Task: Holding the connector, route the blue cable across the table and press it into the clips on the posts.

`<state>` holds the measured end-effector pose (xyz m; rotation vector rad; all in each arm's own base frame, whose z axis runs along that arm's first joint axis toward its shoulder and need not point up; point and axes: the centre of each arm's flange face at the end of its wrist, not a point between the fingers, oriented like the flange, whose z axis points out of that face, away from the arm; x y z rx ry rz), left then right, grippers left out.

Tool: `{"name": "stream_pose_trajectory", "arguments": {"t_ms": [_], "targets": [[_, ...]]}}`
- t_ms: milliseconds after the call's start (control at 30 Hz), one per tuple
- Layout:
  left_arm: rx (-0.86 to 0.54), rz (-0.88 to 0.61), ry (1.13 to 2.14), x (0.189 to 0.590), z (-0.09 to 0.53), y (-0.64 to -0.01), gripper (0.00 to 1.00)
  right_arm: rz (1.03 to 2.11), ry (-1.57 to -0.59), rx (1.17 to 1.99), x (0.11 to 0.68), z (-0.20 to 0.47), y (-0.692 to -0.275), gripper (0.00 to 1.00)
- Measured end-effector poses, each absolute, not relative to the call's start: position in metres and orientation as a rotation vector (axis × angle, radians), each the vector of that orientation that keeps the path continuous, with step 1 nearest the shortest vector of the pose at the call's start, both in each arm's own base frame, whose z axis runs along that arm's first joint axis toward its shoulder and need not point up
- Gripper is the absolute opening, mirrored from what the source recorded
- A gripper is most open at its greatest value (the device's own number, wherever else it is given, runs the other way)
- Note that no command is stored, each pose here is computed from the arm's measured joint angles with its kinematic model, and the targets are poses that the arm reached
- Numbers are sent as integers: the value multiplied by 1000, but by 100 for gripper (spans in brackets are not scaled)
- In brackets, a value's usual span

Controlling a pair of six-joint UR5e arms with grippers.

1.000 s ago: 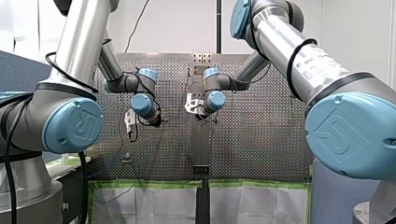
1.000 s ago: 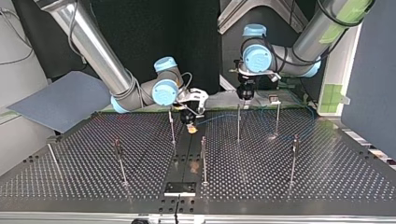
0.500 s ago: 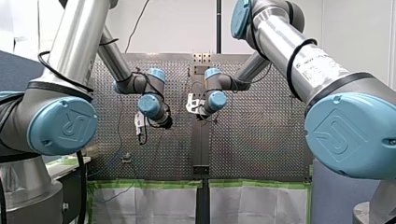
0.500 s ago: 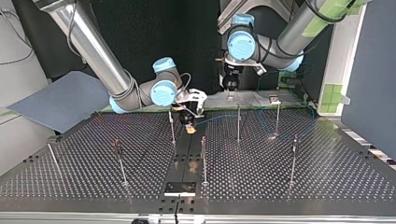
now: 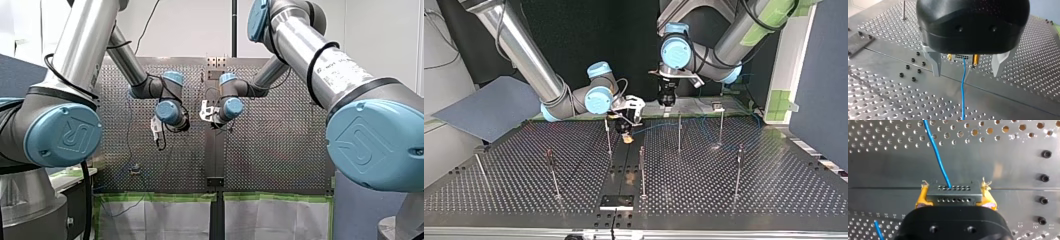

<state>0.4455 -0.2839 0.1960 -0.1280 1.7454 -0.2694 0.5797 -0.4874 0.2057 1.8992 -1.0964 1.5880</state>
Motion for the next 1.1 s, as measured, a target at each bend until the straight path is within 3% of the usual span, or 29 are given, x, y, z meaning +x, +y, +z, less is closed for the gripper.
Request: {"name": "stream_pose_trajectory", "arguments": {"t_ms": [1100], "targets": [[-217, -249, 1680, 543, 154, -303, 100, 1594, -1097, 1900, 575, 206, -493, 0]]}}
